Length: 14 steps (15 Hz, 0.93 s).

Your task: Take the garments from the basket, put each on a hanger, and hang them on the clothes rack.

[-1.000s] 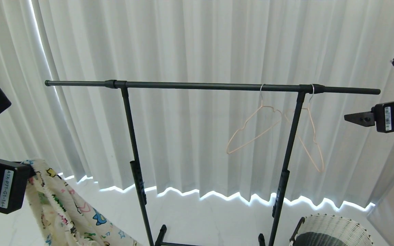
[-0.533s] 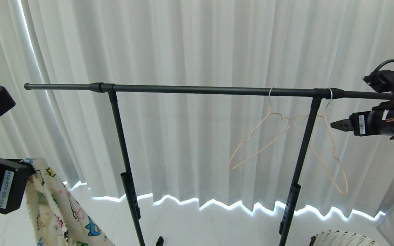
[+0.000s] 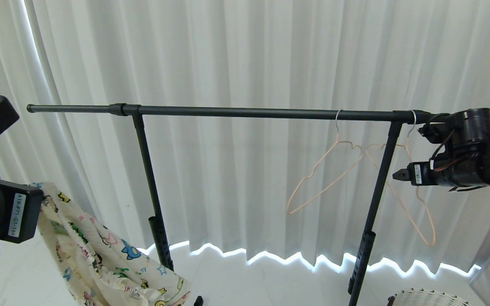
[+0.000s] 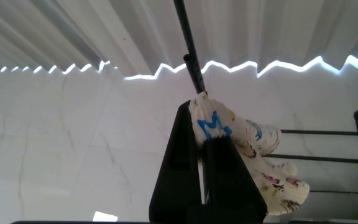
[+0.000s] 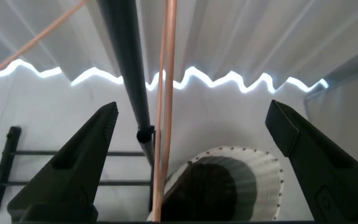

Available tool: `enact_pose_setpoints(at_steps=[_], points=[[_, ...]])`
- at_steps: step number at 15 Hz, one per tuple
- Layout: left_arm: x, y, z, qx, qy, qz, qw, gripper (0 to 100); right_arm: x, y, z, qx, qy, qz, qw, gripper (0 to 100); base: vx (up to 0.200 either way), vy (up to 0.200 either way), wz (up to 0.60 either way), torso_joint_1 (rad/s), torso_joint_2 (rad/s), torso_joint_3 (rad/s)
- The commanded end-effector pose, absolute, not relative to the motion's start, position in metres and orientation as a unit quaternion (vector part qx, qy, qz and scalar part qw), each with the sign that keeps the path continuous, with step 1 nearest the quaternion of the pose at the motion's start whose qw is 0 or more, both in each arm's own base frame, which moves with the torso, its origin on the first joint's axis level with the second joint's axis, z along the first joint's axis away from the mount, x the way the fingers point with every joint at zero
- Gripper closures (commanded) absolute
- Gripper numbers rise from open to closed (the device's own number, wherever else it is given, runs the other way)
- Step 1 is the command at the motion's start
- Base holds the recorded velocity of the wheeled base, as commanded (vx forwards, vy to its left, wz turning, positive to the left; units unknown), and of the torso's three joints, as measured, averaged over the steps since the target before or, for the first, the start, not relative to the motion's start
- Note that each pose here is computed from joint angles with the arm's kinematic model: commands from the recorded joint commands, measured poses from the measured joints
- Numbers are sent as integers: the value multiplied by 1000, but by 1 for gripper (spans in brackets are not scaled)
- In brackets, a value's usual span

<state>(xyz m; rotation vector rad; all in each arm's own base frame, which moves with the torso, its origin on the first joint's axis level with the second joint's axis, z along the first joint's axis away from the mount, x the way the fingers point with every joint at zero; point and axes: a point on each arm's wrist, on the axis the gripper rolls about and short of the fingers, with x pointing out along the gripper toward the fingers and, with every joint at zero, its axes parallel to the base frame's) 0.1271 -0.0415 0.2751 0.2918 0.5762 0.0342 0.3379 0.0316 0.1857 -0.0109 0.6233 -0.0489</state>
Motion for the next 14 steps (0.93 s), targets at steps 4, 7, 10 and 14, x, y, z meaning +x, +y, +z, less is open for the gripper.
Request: enact_pose_setpoints(at_steps=[4, 7, 10, 14], points=[[130, -38, 272, 142, 291, 32, 946, 100, 349, 38, 159, 26, 342, -30, 939, 0, 0, 0, 0, 0, 0, 0], [131, -39, 271, 143, 294, 32, 945, 100, 351, 38, 156, 37, 346, -35, 937, 0, 0, 0, 0, 0, 0, 0], [131, -39, 271, 143, 294, 32, 945, 100, 352, 38, 154, 40, 348, -36, 936, 100, 0, 0, 0, 0, 0, 0], [131, -39, 271, 143, 294, 32, 945, 100, 353, 38, 153, 40, 348, -37, 936, 100, 0, 0, 0, 0, 0, 0]])
